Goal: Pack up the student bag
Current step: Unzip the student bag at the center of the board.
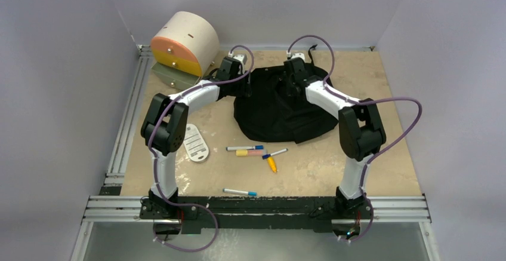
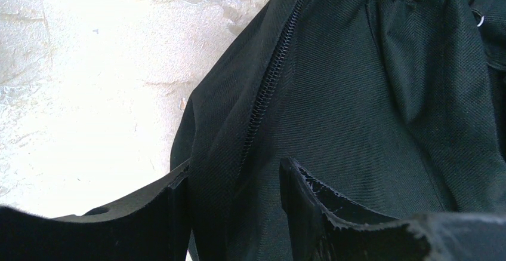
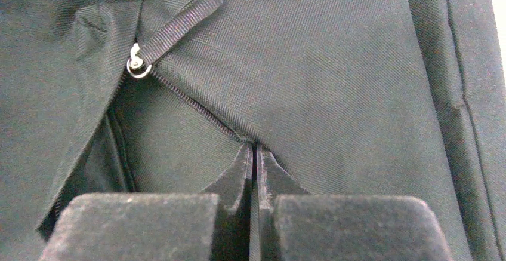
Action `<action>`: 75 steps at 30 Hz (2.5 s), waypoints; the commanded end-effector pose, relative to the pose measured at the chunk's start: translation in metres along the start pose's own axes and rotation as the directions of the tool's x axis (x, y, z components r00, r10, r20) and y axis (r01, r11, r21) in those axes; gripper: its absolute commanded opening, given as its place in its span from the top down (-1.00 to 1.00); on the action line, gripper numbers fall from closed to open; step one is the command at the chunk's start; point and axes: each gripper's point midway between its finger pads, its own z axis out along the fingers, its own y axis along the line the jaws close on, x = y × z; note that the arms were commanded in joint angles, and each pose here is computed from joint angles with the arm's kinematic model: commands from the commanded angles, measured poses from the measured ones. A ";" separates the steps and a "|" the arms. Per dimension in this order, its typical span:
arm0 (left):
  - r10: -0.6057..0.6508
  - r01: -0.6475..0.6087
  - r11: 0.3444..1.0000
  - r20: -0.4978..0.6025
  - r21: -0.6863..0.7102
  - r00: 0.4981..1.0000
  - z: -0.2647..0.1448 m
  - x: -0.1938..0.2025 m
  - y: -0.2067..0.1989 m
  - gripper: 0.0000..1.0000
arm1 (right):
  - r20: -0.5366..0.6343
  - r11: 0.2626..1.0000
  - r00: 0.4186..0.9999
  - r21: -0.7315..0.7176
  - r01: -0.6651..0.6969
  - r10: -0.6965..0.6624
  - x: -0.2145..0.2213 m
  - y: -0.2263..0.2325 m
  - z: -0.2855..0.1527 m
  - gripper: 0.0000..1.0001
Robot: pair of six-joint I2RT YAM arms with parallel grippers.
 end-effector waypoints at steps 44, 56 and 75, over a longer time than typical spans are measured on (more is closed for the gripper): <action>-0.056 -0.027 0.885 0.164 0.465 0.985 -0.009 -0.036 -0.178 0.57 | 0.133 0.956 0.977 -0.265 -0.126 0.166 -0.065 0.001 -0.073 1.00; -0.055 0.017 0.885 0.068 0.465 0.996 0.020 -0.006 -0.173 0.57 | 0.116 0.941 0.978 -0.313 -0.131 0.175 -0.060 0.010 -0.073 1.00; -0.172 0.135 0.774 -0.001 0.619 0.985 0.017 -0.012 -0.206 0.02 | 0.114 0.910 0.964 -0.372 -0.184 0.242 -0.055 0.012 -0.084 1.00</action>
